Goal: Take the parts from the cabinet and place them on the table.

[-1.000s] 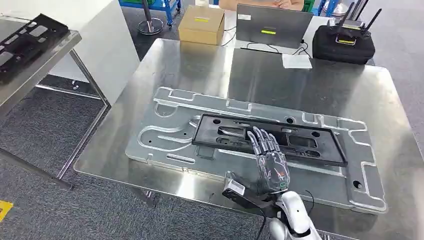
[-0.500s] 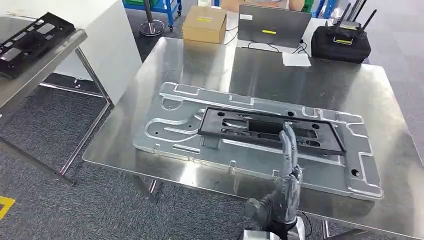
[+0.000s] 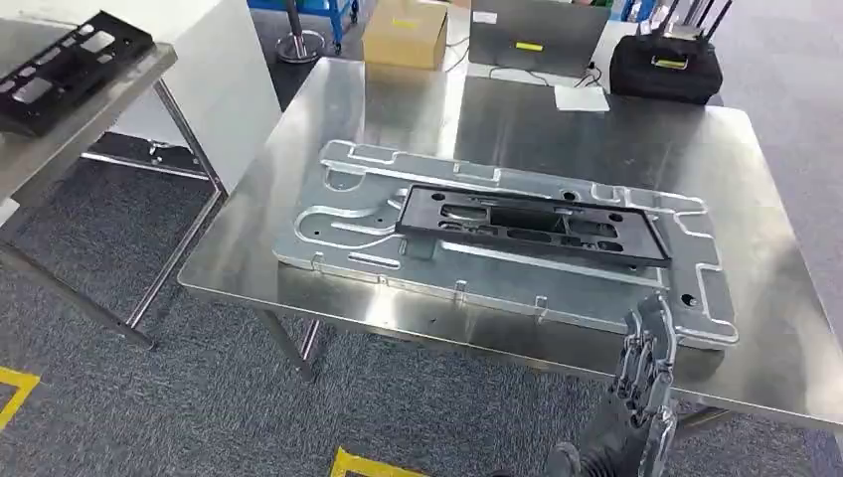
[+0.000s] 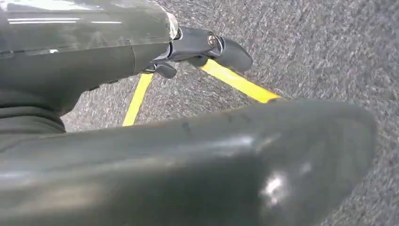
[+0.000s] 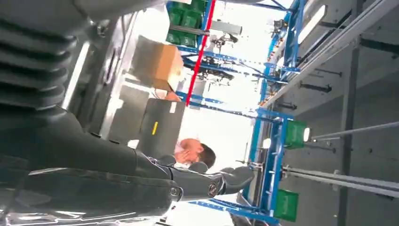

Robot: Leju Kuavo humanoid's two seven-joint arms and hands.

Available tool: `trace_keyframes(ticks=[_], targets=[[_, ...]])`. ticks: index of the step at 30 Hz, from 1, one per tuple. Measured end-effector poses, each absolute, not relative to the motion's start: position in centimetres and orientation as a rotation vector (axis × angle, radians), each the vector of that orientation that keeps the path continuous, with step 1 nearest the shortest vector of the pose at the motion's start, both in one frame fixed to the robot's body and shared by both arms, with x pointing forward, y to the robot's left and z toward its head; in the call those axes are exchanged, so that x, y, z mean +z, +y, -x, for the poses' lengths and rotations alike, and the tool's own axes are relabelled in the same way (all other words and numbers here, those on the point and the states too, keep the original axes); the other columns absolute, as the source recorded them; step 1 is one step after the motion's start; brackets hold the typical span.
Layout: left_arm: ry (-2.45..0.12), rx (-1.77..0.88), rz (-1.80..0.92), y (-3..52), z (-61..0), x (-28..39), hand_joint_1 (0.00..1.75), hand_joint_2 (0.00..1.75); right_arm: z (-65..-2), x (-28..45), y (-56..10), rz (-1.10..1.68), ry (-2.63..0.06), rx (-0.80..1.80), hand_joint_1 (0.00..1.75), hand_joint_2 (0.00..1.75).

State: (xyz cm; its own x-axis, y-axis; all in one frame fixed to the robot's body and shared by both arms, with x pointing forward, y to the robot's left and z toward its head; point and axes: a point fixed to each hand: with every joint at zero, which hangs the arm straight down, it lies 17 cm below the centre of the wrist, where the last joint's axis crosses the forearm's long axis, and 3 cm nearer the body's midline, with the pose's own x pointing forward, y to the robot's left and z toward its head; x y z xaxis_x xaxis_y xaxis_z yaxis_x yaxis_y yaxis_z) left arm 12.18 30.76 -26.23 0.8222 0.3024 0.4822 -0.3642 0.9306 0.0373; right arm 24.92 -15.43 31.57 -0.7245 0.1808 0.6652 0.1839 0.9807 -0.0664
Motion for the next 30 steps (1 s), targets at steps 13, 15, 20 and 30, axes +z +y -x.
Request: trace_keyframes(ticks=[13,15,20,30], targets=[[-0.502,0.403,-0.132,30.6,-12.8,-26.1,0.00,0.00,-24.7,25.3,-16.3,0.101,-2.223,0.103,0.00,0.00],[-0.496,0.402,-0.131,30.5,-12.4,-26.1,0.00,0.00,-25.0,24.2,-17.0,0.160,-2.185,0.115,0.00,0.00],[-0.497,0.401,-0.126,30.0,-12.5,-26.1,0.00,0.00,-25.5,21.4,-18.5,0.247,-2.087,0.122,0.00,0.00],[-0.492,0.395,-0.114,29.1,-12.3,-26.2,0.00,0.00,-26.4,16.9,-20.0,0.370,-1.941,0.171,0.00,0.00]])
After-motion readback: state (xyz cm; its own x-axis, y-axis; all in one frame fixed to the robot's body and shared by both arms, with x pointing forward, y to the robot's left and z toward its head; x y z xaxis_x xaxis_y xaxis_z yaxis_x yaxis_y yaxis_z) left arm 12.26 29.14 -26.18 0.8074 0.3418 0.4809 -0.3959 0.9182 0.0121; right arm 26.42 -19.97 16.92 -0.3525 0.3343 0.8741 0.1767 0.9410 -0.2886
